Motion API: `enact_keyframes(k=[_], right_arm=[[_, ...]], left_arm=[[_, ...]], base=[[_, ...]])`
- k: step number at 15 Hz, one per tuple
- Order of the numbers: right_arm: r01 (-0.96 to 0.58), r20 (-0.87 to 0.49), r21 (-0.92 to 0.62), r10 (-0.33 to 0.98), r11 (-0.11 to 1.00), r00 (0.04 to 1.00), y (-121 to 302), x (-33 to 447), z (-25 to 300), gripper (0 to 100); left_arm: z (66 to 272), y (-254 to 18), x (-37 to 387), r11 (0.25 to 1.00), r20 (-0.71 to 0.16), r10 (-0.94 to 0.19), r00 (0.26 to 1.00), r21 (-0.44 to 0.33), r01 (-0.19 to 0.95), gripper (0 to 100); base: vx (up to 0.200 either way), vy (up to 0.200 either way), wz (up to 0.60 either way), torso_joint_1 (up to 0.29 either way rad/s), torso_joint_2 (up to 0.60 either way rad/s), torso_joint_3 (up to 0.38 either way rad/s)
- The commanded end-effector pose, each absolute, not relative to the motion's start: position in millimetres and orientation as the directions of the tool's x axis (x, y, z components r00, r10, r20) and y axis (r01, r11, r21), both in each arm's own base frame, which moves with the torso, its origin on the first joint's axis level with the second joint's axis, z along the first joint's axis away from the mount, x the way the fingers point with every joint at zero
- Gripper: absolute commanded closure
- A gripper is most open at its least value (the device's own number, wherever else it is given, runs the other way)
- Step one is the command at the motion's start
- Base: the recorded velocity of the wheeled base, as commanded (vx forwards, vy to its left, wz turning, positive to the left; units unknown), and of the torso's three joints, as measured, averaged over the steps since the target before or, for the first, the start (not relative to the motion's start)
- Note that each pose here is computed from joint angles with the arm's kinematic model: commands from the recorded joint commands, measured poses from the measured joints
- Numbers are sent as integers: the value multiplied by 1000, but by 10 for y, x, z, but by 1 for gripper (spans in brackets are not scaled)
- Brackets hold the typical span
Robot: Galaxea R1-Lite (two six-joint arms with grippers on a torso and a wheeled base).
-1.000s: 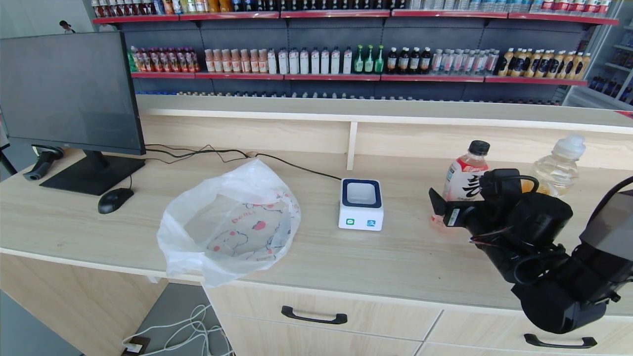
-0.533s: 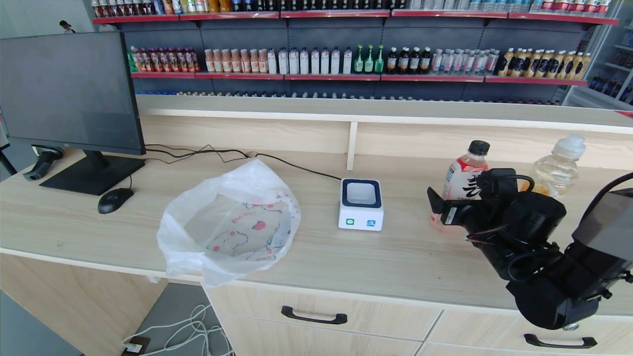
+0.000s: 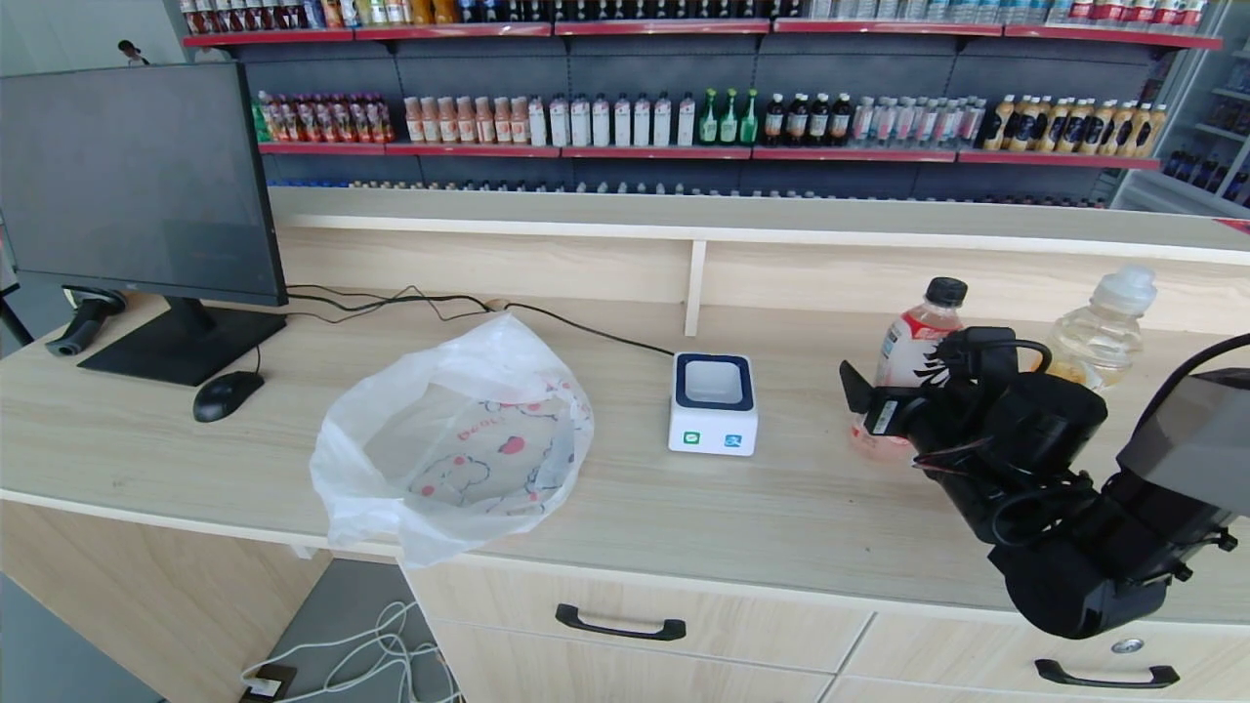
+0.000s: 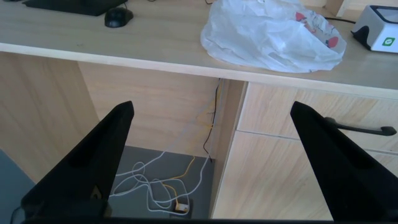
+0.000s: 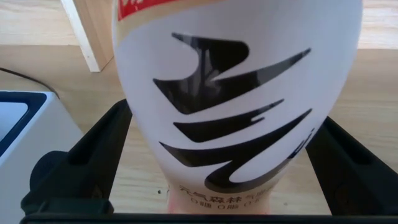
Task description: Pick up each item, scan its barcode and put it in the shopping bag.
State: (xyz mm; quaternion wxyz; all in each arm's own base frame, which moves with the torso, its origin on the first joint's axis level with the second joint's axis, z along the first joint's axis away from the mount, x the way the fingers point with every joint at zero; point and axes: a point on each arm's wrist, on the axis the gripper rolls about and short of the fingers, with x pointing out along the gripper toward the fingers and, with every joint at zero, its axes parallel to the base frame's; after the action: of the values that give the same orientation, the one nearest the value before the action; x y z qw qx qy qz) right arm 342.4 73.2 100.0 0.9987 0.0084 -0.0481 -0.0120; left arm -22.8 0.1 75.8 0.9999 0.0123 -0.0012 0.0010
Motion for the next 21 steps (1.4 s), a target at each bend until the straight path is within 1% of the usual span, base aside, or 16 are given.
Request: enact_keyframes(k=[1, 6, 7, 18, 21], right_arm=[[23, 98, 17, -24, 1000, 995, 736, 3433, 998, 0], [24, 92, 16, -26, 1000, 995, 734, 3447, 971, 0], [24, 93, 16, -26, 1000, 995, 734, 3450, 974, 100], [22, 108, 22, -24, 1000, 994, 740, 3453, 1016, 100], [22, 125, 23, -25, 999, 992, 737, 3439, 1073, 100]], left_arm=[[758, 1, -228, 1000, 3, 3, 1000, 25, -3, 0], [758, 1, -228, 1000, 3, 3, 1000, 25, -3, 0], [758, 1, -228, 1000, 3, 3, 1000, 25, -3, 0], [758, 1, -227, 1000, 2, 3, 1000, 25, -3, 0], [758, 1, -228, 1000, 3, 3, 1000, 25, -3, 0]], base=[[0, 0, 0, 0, 0, 0], [0, 0, 0, 0, 0, 0], [0, 0, 0, 0, 0, 0], [0, 0, 0, 0, 0, 0], [0, 0, 0, 0, 0, 0]])
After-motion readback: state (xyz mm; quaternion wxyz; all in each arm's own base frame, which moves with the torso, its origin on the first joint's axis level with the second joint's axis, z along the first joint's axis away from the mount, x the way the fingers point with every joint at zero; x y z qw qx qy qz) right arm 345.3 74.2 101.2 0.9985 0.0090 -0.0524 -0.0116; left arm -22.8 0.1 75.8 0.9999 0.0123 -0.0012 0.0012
